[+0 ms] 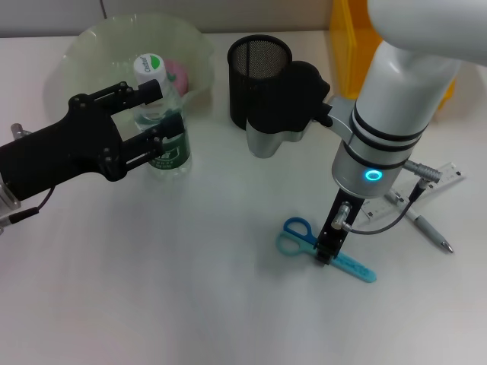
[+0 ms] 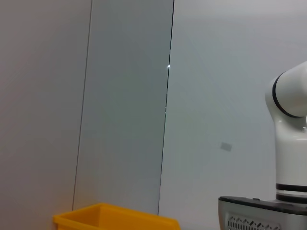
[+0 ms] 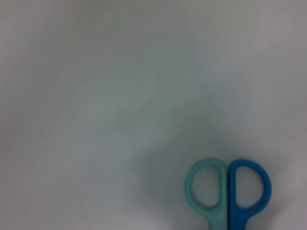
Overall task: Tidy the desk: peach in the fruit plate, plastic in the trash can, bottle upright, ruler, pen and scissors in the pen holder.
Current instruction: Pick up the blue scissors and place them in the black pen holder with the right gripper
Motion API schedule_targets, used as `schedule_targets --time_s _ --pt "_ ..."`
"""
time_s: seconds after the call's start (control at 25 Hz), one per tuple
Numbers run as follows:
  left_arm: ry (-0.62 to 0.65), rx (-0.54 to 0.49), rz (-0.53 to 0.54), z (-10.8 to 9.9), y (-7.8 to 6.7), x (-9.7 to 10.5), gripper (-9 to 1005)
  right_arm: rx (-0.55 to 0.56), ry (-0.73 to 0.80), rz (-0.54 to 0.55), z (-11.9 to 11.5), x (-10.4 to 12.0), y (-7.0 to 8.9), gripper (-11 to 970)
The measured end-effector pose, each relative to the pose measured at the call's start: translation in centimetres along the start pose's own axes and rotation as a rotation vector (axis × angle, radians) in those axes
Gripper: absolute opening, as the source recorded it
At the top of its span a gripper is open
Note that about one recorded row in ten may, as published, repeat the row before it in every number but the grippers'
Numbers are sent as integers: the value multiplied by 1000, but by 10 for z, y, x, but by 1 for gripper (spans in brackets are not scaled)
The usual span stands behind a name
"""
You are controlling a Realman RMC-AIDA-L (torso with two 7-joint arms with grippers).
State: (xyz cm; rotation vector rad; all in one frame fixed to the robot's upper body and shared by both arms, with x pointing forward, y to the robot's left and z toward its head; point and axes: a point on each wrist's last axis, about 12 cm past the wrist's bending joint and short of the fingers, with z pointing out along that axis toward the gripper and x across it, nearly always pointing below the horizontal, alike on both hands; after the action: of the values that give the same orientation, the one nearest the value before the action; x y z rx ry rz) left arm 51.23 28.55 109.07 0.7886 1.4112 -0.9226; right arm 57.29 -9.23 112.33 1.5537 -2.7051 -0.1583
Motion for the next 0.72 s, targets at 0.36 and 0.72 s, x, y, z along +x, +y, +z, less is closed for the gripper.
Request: schedule_targets --time_s 0.36,0.72 --pt "-1 -1 0 0 0 0 589 2 3 -14 1 0 2 222" --pt "1 -2 0 0 0 0 589 -4 -2 -28 2 0 3 221"
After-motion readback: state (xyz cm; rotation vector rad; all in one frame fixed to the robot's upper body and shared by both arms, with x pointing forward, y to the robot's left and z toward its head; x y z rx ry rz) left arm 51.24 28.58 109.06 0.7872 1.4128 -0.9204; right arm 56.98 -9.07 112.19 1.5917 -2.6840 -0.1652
